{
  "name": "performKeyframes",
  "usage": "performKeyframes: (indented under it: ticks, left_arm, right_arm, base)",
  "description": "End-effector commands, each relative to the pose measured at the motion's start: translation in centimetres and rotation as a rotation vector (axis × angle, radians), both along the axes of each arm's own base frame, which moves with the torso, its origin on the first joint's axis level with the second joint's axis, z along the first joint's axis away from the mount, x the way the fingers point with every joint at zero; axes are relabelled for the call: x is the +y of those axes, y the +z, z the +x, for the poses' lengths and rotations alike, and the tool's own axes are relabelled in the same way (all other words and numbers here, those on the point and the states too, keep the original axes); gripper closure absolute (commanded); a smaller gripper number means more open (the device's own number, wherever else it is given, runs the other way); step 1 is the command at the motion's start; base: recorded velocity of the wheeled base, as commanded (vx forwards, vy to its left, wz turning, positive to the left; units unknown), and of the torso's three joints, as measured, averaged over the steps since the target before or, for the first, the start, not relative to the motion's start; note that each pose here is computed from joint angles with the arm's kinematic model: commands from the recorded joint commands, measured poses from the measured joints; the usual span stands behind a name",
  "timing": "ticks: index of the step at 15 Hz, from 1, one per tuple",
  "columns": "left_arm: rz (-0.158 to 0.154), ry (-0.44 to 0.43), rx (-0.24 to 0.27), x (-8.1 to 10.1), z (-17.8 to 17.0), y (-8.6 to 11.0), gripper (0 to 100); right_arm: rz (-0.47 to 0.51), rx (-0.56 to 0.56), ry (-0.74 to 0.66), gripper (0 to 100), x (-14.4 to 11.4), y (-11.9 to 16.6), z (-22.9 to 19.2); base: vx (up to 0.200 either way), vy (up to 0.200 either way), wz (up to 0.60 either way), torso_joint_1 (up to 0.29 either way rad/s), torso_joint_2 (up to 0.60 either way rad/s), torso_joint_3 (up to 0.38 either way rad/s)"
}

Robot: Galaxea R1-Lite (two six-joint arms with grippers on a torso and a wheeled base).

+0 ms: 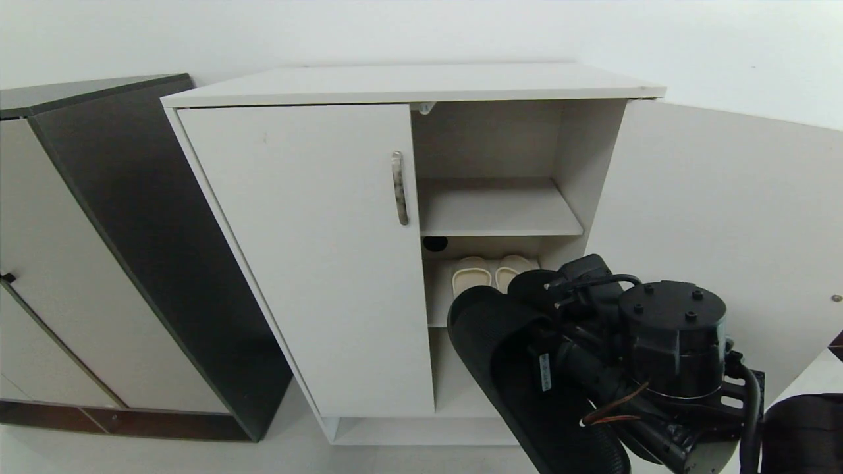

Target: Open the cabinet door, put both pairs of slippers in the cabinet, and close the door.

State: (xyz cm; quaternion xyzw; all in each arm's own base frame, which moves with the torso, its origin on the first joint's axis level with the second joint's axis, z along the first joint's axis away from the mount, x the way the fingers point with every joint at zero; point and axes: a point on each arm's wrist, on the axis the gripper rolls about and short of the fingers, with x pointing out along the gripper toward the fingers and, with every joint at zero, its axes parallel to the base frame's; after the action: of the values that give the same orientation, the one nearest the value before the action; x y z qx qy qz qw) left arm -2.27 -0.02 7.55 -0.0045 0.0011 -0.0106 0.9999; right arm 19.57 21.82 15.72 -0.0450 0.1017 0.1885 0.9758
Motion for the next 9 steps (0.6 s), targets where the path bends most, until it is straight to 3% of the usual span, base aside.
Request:
performKeyframes:
  ticks: [1, 9]
  left_arm:
    - [0.0, 0.0, -0.001, 0.0, 0.0, 0.0, 100]
    - [0.0, 0.0, -0.001, 0.0, 0.0, 0.0, 100]
  right_arm:
    - [-0.001, 0.0, 0.001, 100, 0.05, -0.05, 0.03]
    - [-0.002, 0.005, 0.003, 100, 0.14, -0.22, 0.09]
  base:
    - [0.0, 0.0, 0.0, -0.012, 0.22, 0.227]
    - [0.0, 0.0, 0.0, 0.0, 0.03, 0.024]
